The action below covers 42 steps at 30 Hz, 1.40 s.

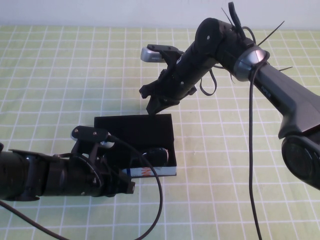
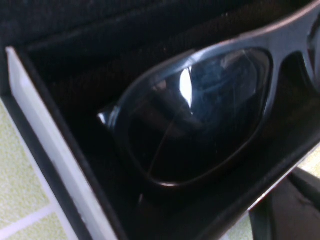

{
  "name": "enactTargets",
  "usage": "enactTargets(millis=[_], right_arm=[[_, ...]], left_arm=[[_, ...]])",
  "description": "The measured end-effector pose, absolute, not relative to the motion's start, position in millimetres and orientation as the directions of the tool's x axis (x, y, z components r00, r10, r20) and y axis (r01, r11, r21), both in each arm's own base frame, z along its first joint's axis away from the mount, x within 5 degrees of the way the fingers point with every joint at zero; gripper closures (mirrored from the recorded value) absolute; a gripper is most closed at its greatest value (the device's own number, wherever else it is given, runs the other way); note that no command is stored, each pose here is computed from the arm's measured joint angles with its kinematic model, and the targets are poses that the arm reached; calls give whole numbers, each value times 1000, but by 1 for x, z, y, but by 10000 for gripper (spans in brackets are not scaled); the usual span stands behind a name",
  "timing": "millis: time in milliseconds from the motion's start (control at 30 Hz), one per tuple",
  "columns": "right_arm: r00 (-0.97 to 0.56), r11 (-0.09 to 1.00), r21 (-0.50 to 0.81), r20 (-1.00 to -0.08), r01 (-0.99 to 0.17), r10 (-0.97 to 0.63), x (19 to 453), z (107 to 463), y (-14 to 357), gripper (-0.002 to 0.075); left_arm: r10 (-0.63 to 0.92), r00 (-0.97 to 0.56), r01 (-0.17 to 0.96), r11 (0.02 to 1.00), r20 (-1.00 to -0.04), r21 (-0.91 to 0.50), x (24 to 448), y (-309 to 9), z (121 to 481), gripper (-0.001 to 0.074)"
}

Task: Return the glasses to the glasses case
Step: Close the glasses case

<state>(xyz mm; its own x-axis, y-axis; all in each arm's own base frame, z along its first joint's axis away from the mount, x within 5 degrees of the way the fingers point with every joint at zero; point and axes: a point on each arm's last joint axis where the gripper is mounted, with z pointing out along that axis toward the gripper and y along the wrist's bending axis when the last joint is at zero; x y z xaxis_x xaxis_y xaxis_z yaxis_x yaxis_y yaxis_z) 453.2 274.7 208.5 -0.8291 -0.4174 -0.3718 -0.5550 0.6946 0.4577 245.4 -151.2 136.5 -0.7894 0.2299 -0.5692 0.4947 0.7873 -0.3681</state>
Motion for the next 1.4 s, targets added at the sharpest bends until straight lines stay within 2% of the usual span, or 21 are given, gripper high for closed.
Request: enactTargets(millis=[167, 433, 933, 1100, 1400], right_arm=[[-829, 695, 456, -372, -555, -418, 453, 208, 275, 737], [-818, 731, 380, -365, -566, -444, 456, 204, 269, 737], [-830, 713, 431, -365, -553, -422, 454, 206, 272, 737], [-833, 714, 435, -361, -549, -420, 448, 215, 270, 737], [-826, 688, 463, -382, -559, -414, 427, 251, 268, 737]], left_arm=[[230, -789, 495, 787, -569, -368, 245, -151, 137, 737], [229, -790, 494, 787, -569, -368, 245, -151, 137, 737], [228, -791, 493, 788, -568, -369, 245, -151, 137, 737], [228, -791, 493, 788, -568, -369, 245, -151, 137, 737], [228, -791, 493, 788, -568, -369, 245, -151, 137, 737]])
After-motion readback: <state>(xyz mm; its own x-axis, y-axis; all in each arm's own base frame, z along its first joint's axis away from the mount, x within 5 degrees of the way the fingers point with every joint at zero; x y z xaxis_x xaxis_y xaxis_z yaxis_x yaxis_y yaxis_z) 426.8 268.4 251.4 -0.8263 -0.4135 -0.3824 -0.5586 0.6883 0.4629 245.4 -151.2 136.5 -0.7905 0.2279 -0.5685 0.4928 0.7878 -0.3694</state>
